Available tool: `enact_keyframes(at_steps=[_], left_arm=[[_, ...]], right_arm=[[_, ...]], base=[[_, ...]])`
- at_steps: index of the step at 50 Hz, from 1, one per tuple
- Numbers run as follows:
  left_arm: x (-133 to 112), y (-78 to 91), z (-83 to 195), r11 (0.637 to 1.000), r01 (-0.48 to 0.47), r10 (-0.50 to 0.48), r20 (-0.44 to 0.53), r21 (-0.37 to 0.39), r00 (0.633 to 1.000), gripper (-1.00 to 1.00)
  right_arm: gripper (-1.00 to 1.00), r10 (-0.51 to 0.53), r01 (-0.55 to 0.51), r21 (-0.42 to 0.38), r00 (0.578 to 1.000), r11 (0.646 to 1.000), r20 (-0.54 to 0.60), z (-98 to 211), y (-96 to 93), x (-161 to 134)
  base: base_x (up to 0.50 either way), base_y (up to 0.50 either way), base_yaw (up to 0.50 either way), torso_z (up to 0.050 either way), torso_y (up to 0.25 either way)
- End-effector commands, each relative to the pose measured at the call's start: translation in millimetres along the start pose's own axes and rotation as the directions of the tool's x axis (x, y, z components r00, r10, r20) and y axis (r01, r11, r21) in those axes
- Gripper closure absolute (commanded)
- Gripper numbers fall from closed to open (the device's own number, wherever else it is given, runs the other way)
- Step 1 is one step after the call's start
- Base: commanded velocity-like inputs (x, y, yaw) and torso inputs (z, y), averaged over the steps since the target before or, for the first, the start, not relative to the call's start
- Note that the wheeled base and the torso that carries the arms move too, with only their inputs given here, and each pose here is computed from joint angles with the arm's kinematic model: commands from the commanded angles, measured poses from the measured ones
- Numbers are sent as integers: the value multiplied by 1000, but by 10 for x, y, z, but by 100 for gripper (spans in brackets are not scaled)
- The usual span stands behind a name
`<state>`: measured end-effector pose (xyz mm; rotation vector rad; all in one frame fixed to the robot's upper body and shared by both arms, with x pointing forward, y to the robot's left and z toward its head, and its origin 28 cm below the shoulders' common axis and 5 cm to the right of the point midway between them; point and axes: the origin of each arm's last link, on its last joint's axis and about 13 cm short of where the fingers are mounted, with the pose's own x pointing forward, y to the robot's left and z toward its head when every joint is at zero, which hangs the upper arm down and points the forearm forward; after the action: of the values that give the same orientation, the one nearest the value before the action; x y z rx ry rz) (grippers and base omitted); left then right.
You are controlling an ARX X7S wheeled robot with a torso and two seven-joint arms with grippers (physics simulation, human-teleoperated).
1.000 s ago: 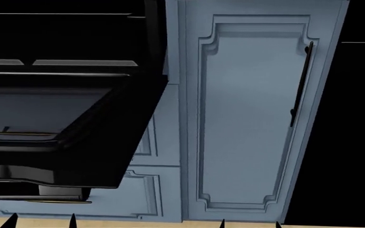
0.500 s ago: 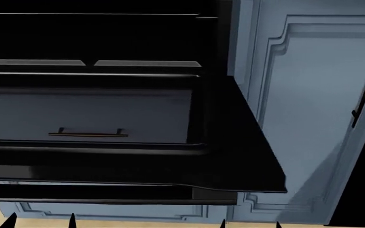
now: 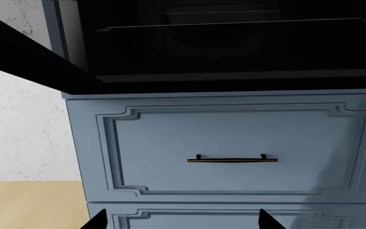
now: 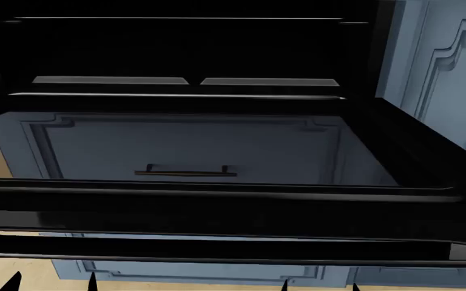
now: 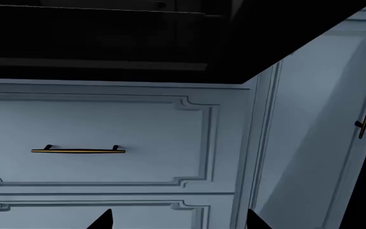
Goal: Close the oven door
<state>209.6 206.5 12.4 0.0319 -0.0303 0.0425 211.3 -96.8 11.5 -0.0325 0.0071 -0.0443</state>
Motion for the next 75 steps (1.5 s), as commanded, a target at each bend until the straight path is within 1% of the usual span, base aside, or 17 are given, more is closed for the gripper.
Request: enact_keyframes(at_steps=[1,9,12,14,17,24,57,68,70,73,75], left_arm=[[-3,-6,6,1000,1,-1,1,4,1000,-100],[1,3,0,1000,-5,5,3,-3,1000,-100],[-4,1,8,1000,-6,6,2,0,1000,-100],[-2,1,6,1000,-7,7,2,1,1000,-100],[0,2,-1,1000,-7,7,2,1,1000,-100],[-5,2,10,1000,-6,6,2,-2,1000,-100],[-3,0,10,1000,-4,4,4,-1,1000,-100],[-1,4,7,1000,-4,4,1,-8,1000,-100],[-5,2,14,1000,-5,5,3,-6,1000,-100],[-9,15,25,1000,-6,7,10,-18,1000,-100],[-20,19,34,1000,-8,8,30,-19,1000,-100]], right_arm=[[-100,0,0,5,1000,1000,3,9,0,-3],[-100,4,-4,-13,1000,1000,-9,-7,12,6],[-100,4,-4,-3,1000,1000,-7,-13,3,5],[-100,5,-5,19,1000,1000,5,18,5,-3],[-100,5,-5,7,1000,1000,3,-2,6,1],[-100,-10,10,8,1000,1000,-4,8,-2,0],[-100,-9,9,9,1000,1000,9,7,-6,-5],[-100,-8,8,-3,1000,1000,5,8,3,-5],[-100,-2,2,6,1000,1000,26,25,4,-14],[-100,0,0,-4,1000,1000,28,21,8,-16],[-100,-5,6,-6,1000,1000,29,24,9,-12]], base=[[0,465,0,0,0],[0,428,0,0,0],[0,242,0,0,0],[0,0,0,0,0],[0,0,0,0,0],[0,0,0,0,0],[320,0,0,0,0],[280,0,0,0,0],[94,0,0,0,0],[0,0,0,0,0],[0,0,0,0,0]])
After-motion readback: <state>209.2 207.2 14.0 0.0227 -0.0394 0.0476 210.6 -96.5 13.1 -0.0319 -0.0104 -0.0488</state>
